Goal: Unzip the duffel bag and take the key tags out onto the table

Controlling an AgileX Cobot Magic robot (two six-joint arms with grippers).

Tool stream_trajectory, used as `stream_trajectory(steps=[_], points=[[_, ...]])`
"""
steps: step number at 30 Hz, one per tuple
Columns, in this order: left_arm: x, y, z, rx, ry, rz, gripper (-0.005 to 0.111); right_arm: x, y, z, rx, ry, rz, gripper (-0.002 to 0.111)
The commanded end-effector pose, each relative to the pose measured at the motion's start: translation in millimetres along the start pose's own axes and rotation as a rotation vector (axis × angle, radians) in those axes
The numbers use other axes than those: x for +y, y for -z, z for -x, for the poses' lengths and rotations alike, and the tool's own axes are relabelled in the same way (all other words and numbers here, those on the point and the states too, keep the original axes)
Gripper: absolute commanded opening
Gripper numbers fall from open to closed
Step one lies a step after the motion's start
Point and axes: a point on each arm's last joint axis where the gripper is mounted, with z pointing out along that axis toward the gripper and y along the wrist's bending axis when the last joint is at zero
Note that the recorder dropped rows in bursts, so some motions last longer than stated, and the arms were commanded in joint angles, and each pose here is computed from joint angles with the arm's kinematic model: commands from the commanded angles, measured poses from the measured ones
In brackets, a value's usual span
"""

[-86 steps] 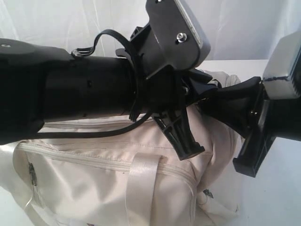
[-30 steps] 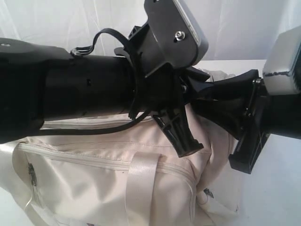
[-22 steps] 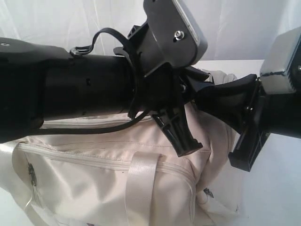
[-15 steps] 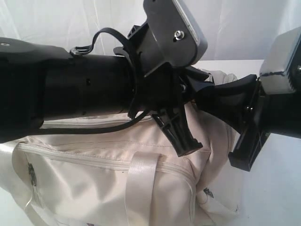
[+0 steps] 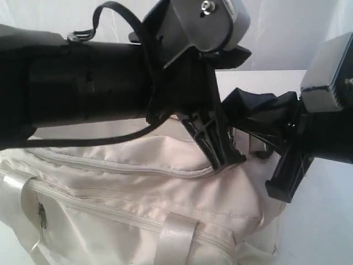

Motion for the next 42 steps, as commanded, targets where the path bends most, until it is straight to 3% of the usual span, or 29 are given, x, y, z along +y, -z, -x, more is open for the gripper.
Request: stream_trajectory(steps=[1,3,6,10,12,16,20,27,37,42], points=[[24.2,16.9,0.1,0.097,-0.053,0.241,0.06,2.8,3.6,0.1,0.015,-0.011,0.003,0.0],[34.1,28.4,-1.3,0.163,-0.06,0.338,0.057,10.2,12.2,4.2,0.023,0.006,0.022,0.0],[44.4,41.2,-9.3,0.264,0.02,0.468,0.049,21.8,28.2,16.9,-0.031,-0.059,0.025,0.0],[43.9,48.5,-31.2,0.39,0.013,0.544,0.032,33.3,42.7,27.8,-0.089,-0.093,0.036,0.0],[42.3,54.4,-49.5,0.496,0.0,0.6,0.017,40.8,48.5,31.8,-0.112,-0.139,0.076,0.0],[40.5,65.5,-73.7,0.652,-0.025,0.692,0.003,49.1,49.3,29.8,-0.112,-0.157,0.155,0.0],[41.2,78.5,-88.6,0.784,-0.049,0.795,0.002,51.1,44.3,9.9,-0.065,-0.206,0.131,0.0],[42.9,86.5,-84.5,0.764,-0.036,0.81,0.001,73.7,43.5,-11.1,-0.027,-0.266,0.316,0.0],[50.3,118.1,-64.7,0.651,0.036,0.864,0.001,91.4,42.2,-42.5,0.04,-0.365,0.393,0.0],[46.3,128.9,-71.5,0.653,0.034,0.863,0.001,95.5,43.7,-42.6,0.036,-0.37,0.437,0.0]])
